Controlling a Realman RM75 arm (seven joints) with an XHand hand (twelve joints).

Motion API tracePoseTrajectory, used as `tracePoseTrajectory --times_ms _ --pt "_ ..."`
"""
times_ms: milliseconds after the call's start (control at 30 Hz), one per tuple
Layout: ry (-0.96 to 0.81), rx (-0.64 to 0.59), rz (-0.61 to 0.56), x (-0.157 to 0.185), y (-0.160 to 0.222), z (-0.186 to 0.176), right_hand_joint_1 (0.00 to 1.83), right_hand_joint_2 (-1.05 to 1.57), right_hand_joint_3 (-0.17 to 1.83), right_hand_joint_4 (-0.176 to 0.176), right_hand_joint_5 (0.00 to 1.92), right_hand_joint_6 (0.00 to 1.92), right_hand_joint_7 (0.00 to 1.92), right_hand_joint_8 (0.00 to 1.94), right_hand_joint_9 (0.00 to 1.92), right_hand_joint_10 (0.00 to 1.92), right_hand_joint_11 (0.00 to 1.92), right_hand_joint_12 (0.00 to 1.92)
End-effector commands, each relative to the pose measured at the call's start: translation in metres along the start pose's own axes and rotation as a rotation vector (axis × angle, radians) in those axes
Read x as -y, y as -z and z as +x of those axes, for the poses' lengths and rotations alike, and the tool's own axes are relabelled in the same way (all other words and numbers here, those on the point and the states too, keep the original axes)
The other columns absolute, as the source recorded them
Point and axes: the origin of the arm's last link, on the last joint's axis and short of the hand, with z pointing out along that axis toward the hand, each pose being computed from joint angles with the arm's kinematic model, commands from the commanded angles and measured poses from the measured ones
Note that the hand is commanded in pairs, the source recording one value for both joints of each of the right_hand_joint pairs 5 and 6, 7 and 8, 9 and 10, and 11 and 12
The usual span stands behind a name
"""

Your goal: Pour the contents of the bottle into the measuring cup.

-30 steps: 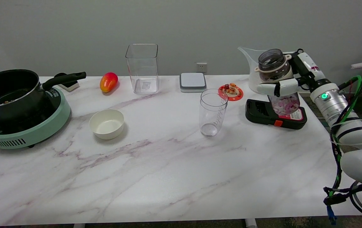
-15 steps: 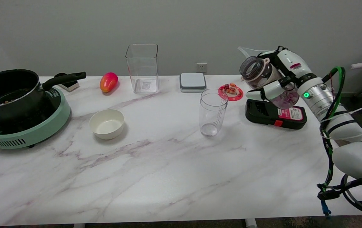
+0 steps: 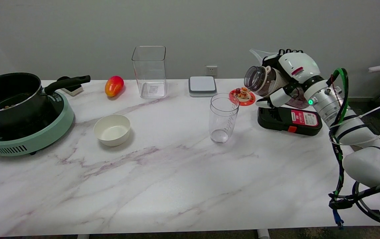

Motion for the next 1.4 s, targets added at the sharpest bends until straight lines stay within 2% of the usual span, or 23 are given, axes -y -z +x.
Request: tracePoseTrajectory --times_ms 33,67,767,1400 --pt "0.29 -0.039 0.123 0.038 -0.007 0.016 1.46 0.79 0.88 0.0 1.52 1.52 1.55 1.55 1.41 1.41 1.2 1.2" --pt "0.31 -0.02 0.077 0.022 -0.008 0.012 1.46 0.77 0.9 0.0 1.52 1.52 1.55 1.55 1.4 1.4 1.2 1.2" --pt "0.485 -0.02 0.166 0.052 -0.006 0.005 1.47 0.72 0.94 0.0 1.52 1.52 1.54 1.54 1.4 1.4 1.2 1.2" --pt "0.619 -0.012 0.215 0.067 -0.008 0.01 1.45 0.78 0.86 0.0 1.54 1.54 1.56 1.56 1.42 1.42 1.22 1.22"
